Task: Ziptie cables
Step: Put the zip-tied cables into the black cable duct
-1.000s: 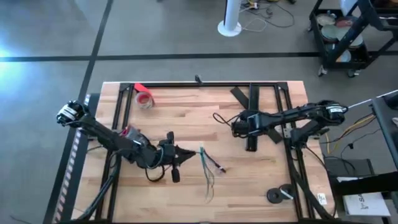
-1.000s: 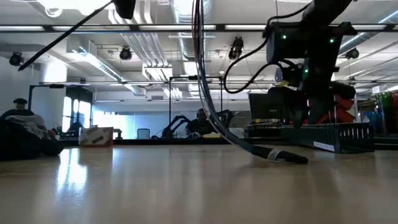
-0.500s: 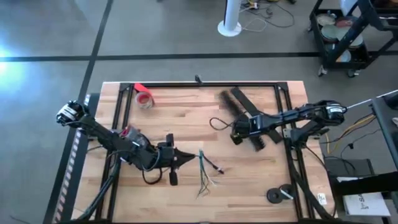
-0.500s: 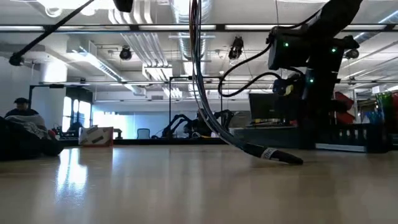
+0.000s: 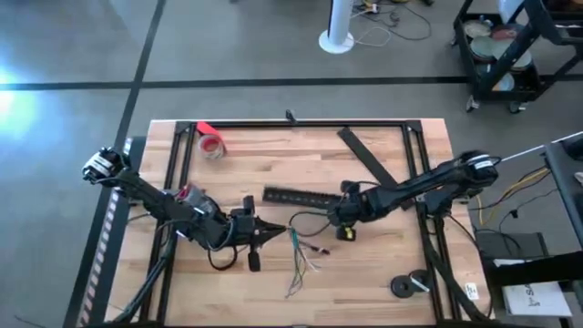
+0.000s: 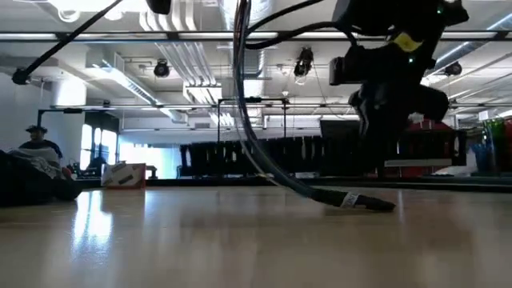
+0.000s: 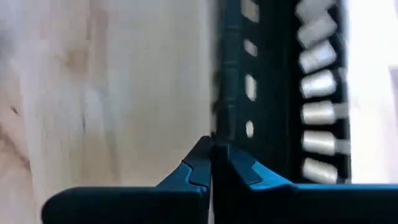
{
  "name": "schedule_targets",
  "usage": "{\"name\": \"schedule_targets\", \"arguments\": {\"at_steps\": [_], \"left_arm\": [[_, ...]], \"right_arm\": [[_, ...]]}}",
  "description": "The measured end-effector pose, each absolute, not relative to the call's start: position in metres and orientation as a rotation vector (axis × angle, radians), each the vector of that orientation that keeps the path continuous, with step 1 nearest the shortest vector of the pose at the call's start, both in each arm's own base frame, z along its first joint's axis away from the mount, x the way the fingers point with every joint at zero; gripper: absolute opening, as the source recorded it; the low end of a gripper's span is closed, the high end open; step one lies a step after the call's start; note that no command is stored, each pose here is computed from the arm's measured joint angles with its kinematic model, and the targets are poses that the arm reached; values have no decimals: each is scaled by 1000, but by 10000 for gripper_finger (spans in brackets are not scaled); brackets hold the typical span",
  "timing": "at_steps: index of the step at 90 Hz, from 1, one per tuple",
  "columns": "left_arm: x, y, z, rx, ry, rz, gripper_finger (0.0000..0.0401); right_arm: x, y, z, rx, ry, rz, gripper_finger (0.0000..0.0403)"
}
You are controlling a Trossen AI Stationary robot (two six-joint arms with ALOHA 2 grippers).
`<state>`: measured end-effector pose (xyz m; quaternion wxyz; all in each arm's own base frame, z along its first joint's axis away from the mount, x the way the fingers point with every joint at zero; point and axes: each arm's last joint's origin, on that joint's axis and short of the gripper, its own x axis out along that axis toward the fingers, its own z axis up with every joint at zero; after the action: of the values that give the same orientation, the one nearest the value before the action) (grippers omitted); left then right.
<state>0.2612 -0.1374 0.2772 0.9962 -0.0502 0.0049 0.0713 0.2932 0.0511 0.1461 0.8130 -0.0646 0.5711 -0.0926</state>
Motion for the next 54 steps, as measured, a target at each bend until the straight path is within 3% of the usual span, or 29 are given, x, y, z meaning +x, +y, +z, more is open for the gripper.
{"name": "schedule_targets", "arguments": {"at_steps": [29, 54], "left_arm": [[261, -138, 277, -102, 7, 142, 3], [261, -138, 277, -101, 9, 142, 3]], "right_arm": [[311, 57, 110, -203, 1231, -81, 11], [308, 66, 150, -152, 1174, -84, 143]]}}
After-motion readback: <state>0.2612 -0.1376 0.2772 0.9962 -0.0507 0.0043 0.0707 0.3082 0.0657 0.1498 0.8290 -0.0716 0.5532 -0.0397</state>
